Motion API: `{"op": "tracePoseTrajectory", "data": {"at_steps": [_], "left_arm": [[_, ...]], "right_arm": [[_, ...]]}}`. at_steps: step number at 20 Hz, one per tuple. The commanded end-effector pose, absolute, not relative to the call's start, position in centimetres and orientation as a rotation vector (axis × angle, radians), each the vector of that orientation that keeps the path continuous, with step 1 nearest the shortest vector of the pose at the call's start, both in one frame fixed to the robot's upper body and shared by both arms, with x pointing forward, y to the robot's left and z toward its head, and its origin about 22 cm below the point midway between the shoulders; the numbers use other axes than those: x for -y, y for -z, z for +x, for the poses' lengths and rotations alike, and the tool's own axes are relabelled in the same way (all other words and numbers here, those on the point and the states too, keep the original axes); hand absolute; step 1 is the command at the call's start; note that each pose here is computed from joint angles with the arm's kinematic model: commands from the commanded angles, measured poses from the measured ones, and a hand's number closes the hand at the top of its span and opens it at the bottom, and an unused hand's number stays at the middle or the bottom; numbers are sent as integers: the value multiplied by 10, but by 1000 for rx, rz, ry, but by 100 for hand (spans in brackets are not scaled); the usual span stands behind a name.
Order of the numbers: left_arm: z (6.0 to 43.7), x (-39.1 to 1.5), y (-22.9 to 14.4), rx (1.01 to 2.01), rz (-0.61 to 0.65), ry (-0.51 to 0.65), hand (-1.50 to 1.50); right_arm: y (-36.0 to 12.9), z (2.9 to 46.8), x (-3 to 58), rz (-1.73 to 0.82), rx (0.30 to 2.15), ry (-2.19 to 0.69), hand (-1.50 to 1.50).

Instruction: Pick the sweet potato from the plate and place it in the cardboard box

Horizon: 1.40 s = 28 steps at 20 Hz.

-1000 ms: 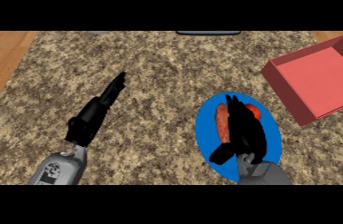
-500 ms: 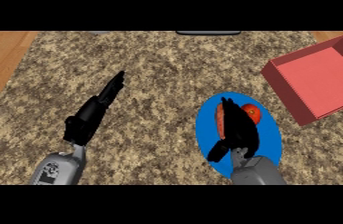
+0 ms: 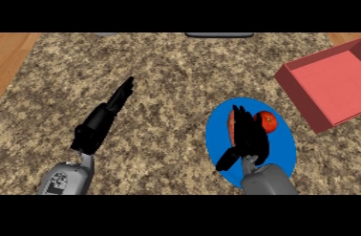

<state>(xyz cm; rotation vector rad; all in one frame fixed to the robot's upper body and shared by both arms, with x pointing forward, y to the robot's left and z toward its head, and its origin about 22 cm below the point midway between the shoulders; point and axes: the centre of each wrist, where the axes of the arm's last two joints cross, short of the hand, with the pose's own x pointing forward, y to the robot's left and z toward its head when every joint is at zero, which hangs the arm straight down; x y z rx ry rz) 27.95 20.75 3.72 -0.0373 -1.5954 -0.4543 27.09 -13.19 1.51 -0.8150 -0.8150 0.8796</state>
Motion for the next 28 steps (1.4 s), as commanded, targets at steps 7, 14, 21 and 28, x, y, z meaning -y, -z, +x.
{"op": "tracePoseTrajectory", "data": {"at_steps": [7,14,21,28], "left_arm": [[286,-223,-47,1589,-51,464,0],[279,-215,-43,1597,-44,458,0],[283,-220,-35,1593,-13,439,0],[279,-221,-32,1581,-15,406,0]], "right_arm": [[18,265,131,-813,767,-901,150],[14,282,139,-891,819,-959,150],[-12,255,232,-752,1184,-1463,150],[-69,250,342,-828,1547,-1641,150]]}}
